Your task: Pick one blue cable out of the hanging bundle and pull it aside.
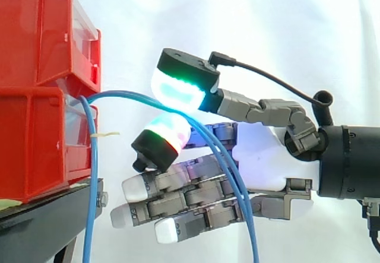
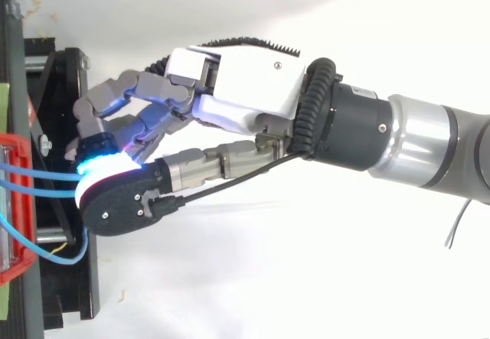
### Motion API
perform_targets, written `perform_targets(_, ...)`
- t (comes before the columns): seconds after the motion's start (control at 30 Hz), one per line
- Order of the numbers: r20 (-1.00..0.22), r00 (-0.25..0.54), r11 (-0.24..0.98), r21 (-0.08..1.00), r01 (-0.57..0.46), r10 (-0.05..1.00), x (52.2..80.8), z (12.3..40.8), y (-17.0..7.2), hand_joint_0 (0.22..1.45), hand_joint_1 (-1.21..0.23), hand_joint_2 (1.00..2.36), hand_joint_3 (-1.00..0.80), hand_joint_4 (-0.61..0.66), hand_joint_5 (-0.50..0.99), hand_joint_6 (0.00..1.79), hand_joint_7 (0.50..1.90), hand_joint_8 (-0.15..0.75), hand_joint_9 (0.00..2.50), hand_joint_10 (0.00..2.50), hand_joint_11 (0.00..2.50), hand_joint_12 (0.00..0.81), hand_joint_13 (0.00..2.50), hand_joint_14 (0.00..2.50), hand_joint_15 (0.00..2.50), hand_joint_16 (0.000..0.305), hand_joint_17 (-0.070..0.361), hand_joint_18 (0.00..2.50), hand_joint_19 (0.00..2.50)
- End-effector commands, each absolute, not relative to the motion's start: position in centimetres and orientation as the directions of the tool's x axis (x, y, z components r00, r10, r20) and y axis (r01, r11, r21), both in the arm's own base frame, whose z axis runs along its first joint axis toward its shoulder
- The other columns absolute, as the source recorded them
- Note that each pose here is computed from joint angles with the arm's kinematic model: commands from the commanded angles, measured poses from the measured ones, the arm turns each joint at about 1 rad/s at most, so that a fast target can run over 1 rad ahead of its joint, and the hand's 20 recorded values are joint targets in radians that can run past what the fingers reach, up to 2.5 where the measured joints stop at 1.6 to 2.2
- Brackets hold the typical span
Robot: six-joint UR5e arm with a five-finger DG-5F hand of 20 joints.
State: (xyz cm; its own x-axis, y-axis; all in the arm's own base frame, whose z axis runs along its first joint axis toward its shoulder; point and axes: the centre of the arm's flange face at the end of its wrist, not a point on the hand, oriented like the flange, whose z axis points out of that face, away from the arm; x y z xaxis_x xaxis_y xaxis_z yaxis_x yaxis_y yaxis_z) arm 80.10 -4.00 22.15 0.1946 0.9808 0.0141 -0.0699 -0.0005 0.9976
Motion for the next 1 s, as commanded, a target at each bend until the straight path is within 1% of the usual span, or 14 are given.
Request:
perform_targets(0.0, 0.013, 0.195, 0.000, 0.998, -0.069, 0.981, 80.1, 22.2, -4.0, 0.64, -0.81, 1.02, -0.32, 0.20, -0.17, 0.89, 1.32, 0.317, 0.78, 0.01, 0.44, 0.379, 0.56, 0.01, 0.21, 0.057, 0.128, 0.73, 0.37)
perform_targets(0.03, 0.012, 0.197, 0.001, 0.998, -0.066, 0.980, 80.1, 22.1, -4.1, 0.66, -0.83, 1.01, -0.38, 0.20, -0.17, 0.88, 1.31, 0.314, 0.78, 0.01, 0.44, 0.377, 0.55, 0.01, 0.21, 0.057, 0.128, 0.73, 0.36)
perform_targets(0.1, 0.011, 0.198, 0.002, 0.998, -0.067, 0.980, 80.1, 22.1, -4.3, 0.68, -0.84, 1.00, -0.45, 0.18, -0.17, 0.88, 1.33, 0.312, 0.77, 0.01, 0.44, 0.378, 0.55, 0.01, 0.20, 0.056, 0.127, 0.73, 0.34)
perform_targets(0.13, 0.008, 0.201, 0.005, 0.998, -0.068, 0.979, 80.1, 22.3, -4.5, 0.69, -0.86, 1.00, -0.50, 0.16, -0.17, 0.88, 1.31, 0.310, 0.77, 0.01, 0.44, 0.378, 0.55, 0.01, 0.19, 0.056, 0.127, 0.73, 0.33)
perform_targets(0.3, 0.001, 0.207, 0.015, 0.997, -0.076, 0.978, 80.3, 22.8, -4.8, 0.69, -0.89, 1.00, -0.50, 0.14, -0.17, 0.88, 1.24, 0.301, 0.78, 0.02, 0.45, 0.374, 0.55, 0.01, 0.17, 0.055, 0.125, 0.73, 0.32)
perform_targets(0.37, 0.000, 0.207, 0.016, 0.997, -0.077, 0.978, 80.3, 22.9, -4.8, 0.68, -0.90, 1.00, -0.50, 0.14, -0.17, 0.88, 1.24, 0.301, 0.78, 0.01, 0.43, 0.373, 0.55, 0.01, 0.17, 0.055, 0.124, 0.73, 0.32)
perform_targets(0.47, -0.004, 0.210, 0.021, 0.997, -0.076, 0.978, 80.3, 22.9, -5.1, 0.62, -0.94, 1.00, -0.50, 0.18, -0.16, 0.88, 1.24, 0.299, 0.79, 0.01, 0.45, 0.370, 0.55, 0.01, 0.17, 0.055, 0.123, 0.73, 0.32)
perform_targets(0.57, -0.010, 0.210, 0.026, 0.997, -0.074, 0.978, 80.3, 23.0, -5.3, 0.54, -0.97, 1.00, -0.50, 0.20, -0.14, 0.88, 1.28, 0.306, 0.81, 0.01, 0.46, 0.376, 0.56, 0.01, 0.18, 0.056, 0.127, 0.74, 0.32)
perform_targets(0.77, -0.040, 0.202, 0.053, 0.997, -0.062, 0.979, 79.9, 24.4, -5.9, 0.44, -0.99, 1.00, -0.50, 0.20, -0.14, 0.88, 1.24, 0.328, 0.83, 0.01, 0.46, 0.403, 0.58, 0.01, 0.18, 0.062, 0.140, 0.78, 0.31)
perform_targets(0.8, -0.045, 0.202, 0.058, 0.997, -0.058, 0.978, 79.7, 24.7, -6.0, 0.39, -0.94, 1.00, -0.50, 0.21, -0.14, 0.89, 1.22, 0.352, 0.83, 0.01, 0.46, 0.425, 0.58, 0.01, 0.18, 0.068, 0.152, 0.79, 0.30)
perform_targets(0.83, -0.049, 0.202, 0.061, 0.997, -0.055, 0.978, 79.7, 24.8, -6.1, 0.37, -0.92, 1.00, -0.50, 0.21, -0.14, 0.89, 1.20, 0.356, 0.84, 0.01, 0.45, 0.434, 0.58, 0.01, 0.18, 0.069, 0.156, 0.81, 0.30)
perform_targets(0.9, -0.066, 0.203, 0.075, 0.996, -0.039, 0.977, 79.3, 25.4, -6.4, 0.34, -0.72, 1.00, -0.50, 0.21, -0.14, 0.88, 1.19, 0.388, 0.85, 0.01, 0.45, 0.460, 0.60, 0.01, 0.19, 0.075, 0.169, 0.84, 0.31)
perform_targets(0.93, -0.068, 0.203, 0.077, 0.996, -0.036, 0.977, 79.3, 25.5, -6.4, 0.33, -0.70, 1.00, -0.50, 0.21, -0.14, 0.88, 1.17, 0.388, 0.86, 0.01, 0.44, 0.466, 0.60, 0.01, 0.19, 0.076, 0.171, 0.84, 0.32)
perform_targets(0.97, -0.070, 0.203, 0.078, 0.996, -0.031, 0.977, 79.2, 25.4, -6.4, 0.35, -0.56, 1.00, -0.50, 0.20, -0.13, 0.88, 1.16, 0.390, 0.87, 0.01, 0.43, 0.466, 0.60, 0.01, 0.20, 0.076, 0.171, 0.84, 0.34)
